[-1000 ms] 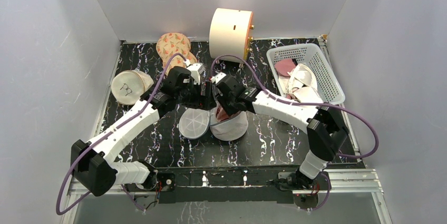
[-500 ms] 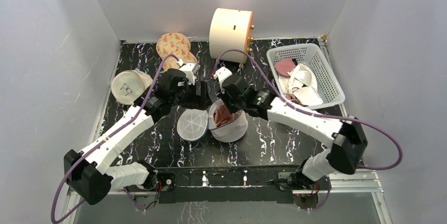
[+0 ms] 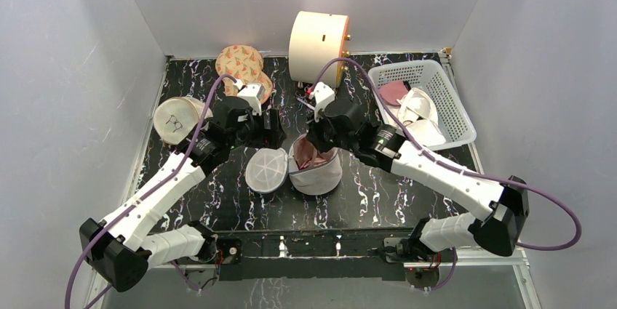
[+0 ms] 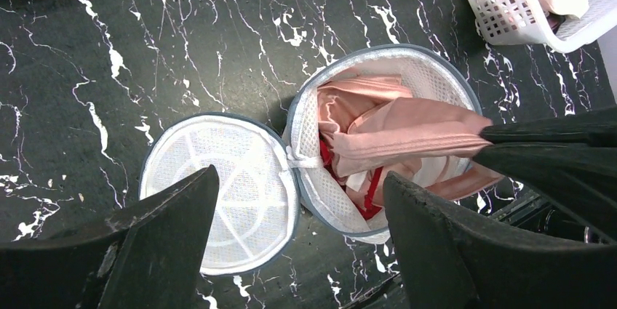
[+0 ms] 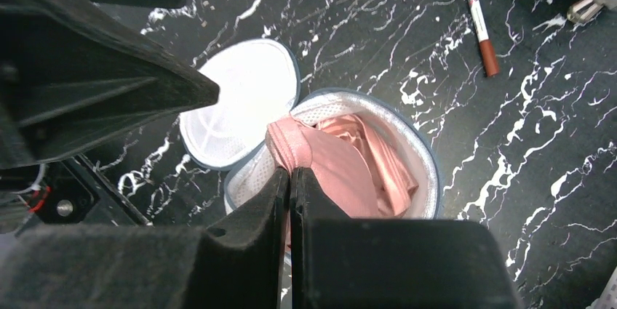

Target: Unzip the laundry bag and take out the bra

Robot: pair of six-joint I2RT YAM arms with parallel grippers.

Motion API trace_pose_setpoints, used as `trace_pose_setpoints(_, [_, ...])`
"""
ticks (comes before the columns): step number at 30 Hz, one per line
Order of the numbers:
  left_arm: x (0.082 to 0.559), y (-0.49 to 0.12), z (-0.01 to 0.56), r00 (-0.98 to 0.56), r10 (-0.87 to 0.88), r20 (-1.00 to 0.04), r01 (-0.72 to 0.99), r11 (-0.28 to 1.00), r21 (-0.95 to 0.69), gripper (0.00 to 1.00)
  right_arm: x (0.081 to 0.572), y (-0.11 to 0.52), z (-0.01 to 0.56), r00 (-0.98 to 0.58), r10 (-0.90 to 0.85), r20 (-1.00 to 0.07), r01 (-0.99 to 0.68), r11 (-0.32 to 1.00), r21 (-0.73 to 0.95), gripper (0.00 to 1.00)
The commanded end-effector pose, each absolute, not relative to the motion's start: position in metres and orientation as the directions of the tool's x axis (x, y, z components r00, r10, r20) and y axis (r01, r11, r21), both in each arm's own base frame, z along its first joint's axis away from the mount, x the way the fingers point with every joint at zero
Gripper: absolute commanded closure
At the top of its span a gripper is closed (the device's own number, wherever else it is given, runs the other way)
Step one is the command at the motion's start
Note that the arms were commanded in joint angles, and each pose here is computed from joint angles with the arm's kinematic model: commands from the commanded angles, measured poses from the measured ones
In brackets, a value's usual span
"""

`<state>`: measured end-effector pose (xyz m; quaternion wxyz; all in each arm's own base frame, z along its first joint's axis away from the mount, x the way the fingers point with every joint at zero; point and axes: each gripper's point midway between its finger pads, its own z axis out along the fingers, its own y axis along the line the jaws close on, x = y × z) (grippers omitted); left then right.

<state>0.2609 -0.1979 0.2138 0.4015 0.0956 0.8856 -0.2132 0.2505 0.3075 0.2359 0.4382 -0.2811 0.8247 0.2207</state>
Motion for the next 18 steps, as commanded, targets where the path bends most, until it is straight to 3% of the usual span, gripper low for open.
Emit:
trace_pose_setpoints(1, [0.261,-0.196,0.219,-0.635,-0.010,-0.773,0.344,0.892,-0.295,0.18,0.251,0.313,0.300,-0.361,-0.096,-0.928,-0.663,0.726,0.182,1.00])
trace_pose_setpoints(18, [0.262,-0.198,0.219,-0.638,-0.009,-0.770,0.350,0.888,-0.300,0.18,0.249,0.280,0.390,-0.170,0.020,-0.985,-0.645,0.754,0.127,1.00])
